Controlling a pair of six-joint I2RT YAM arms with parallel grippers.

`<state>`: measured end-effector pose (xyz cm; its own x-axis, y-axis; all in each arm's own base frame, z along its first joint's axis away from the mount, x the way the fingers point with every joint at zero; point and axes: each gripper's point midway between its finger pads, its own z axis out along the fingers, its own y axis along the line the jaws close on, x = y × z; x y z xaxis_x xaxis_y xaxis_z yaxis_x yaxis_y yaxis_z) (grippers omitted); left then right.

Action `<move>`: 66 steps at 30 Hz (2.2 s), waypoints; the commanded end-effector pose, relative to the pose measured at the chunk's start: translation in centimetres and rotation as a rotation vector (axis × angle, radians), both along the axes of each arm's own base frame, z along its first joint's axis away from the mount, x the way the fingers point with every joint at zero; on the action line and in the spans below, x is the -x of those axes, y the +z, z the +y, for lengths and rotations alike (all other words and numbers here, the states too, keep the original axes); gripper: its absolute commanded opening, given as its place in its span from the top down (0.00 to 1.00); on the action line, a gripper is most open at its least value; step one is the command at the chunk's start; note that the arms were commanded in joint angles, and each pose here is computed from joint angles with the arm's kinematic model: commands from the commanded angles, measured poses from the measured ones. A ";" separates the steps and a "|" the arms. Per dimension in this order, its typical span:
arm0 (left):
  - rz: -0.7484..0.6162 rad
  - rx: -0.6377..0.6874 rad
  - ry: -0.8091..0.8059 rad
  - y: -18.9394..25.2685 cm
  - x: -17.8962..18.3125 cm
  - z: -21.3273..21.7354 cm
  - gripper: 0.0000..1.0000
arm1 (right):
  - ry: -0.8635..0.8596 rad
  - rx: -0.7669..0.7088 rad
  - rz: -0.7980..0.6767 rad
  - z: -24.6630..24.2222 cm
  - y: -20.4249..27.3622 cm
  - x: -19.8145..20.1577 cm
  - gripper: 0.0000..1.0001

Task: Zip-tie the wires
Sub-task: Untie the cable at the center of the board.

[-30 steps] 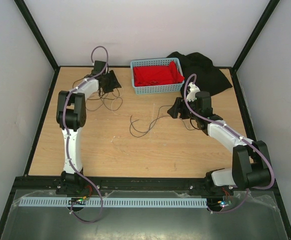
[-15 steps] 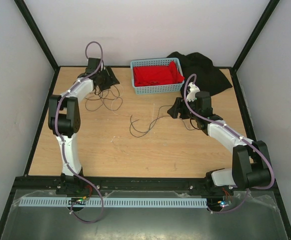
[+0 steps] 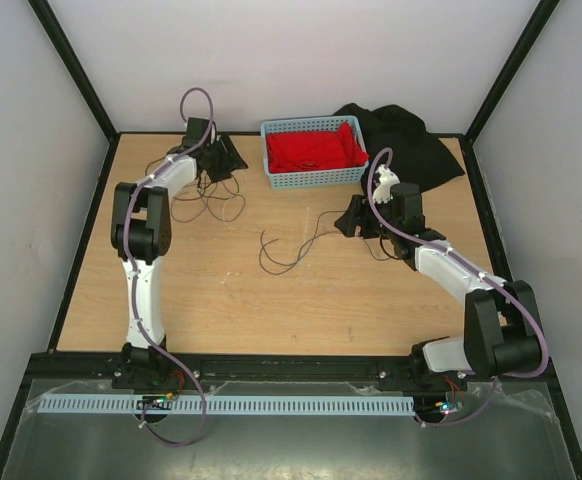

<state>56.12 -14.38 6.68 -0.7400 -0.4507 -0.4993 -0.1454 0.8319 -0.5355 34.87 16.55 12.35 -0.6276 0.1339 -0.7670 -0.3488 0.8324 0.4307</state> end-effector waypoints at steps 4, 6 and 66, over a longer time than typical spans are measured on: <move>-0.047 0.038 0.007 0.2 -2.7 -1.6 0.39 | 0.013 -0.007 -0.035 0.4 0.9 -0.8 0.22; -0.048 0.038 0.008 -0.3 -3.1 -1.8 0.40 | 0.014 -0.006 -0.036 0.4 0.9 -0.8 0.22; -0.846 0.052 0.068 32.2 5.2 6.9 1.00 | 0.116 -0.167 -0.214 6.1 8.2 -1.2 0.20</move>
<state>53.48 -8.49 30.14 -0.2507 -0.4897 -0.8351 0.1552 0.8311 -0.5340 35.36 21.25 16.18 -0.5688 0.1195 -0.8138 -0.4637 0.7706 0.4373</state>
